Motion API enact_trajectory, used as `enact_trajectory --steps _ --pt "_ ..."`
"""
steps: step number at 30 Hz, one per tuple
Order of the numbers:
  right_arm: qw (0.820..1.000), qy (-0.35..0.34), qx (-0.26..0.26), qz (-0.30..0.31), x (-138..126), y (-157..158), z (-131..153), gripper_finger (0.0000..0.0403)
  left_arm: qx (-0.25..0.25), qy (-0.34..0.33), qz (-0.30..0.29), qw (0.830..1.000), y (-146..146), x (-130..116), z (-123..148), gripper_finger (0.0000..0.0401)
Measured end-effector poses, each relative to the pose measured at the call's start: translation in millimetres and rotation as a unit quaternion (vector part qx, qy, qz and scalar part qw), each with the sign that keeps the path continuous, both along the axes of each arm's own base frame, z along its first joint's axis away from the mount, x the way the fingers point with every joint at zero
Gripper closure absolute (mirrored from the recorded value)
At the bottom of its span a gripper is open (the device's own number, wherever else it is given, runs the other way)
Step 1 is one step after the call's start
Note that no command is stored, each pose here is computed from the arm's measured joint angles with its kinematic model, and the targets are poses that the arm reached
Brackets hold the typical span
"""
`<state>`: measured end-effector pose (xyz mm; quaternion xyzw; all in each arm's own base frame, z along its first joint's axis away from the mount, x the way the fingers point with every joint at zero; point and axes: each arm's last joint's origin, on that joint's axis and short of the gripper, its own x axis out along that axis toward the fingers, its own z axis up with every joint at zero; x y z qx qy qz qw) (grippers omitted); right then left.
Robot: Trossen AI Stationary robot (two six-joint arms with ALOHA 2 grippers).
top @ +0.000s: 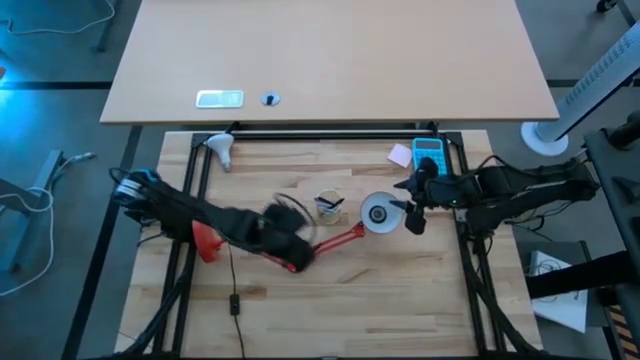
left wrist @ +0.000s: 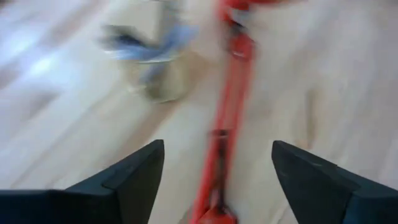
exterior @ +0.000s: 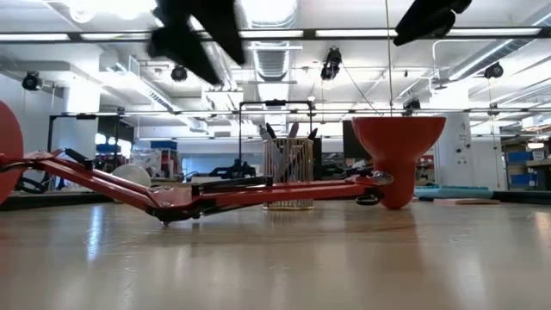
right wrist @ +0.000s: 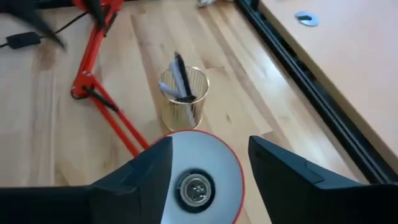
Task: Screw lightbulb
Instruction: Insert the light bulb into the lamp
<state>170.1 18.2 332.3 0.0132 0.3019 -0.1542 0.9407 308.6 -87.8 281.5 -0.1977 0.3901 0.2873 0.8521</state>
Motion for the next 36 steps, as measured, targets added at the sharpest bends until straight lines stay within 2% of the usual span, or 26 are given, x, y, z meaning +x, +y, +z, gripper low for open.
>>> enact_trajectory --steps 2,4,8,13,18,23,26,31,33,36 --pt "1.000 -0.003 -0.004 -0.004 0 -1 1 0.0186 0.002 0.026 0.071 0.997 15 -19 12 0.0108" --pt "1.000 -0.005 -0.009 -0.009 0 -2 1 0.0179 -0.001 0.015 0.154 0.988 32 -35 24 0.0107" --pt "1.000 -0.015 -0.008 -0.015 2 -4 3 0.0164 -0.015 -0.027 0.295 0.955 70 -64 40 0.0107" --pt "0.999 -0.031 0.000 -0.015 2 -8 14 0.0140 -0.021 -0.026 0.412 0.910 118 -86 25 0.0107" --pt "0.998 -0.061 0.023 -0.008 -2 -11 36 0.0109 -0.035 0.009 0.506 0.862 161 -108 4 0.0107" --pt "0.997 -0.058 0.039 -0.020 -8 -13 52 0.0079 -0.035 0.025 0.571 0.820 193 -124 -12 0.0107" --pt "0.997 -0.050 0.051 -0.030 -11 -13 55 0.0068 -0.042 0.022 0.583 0.811 208 -126 -24 0.0107" --pt "0.995 -0.044 0.075 -0.049 -13 -13 53 0.0064 -0.040 0.068 0.609 0.789 229 -137 -47 0.0107" --pt "0.995 -0.033 0.082 -0.056 -15 -13 51 0.0065 -0.039 0.096 0.605 0.790 239 -141 -53 0.0107" --pt "0.994 -0.021 0.090 -0.065 -18 -13 48 0.0065 -0.044 0.131 0.569 0.810 258 -142 -63 0.0107"
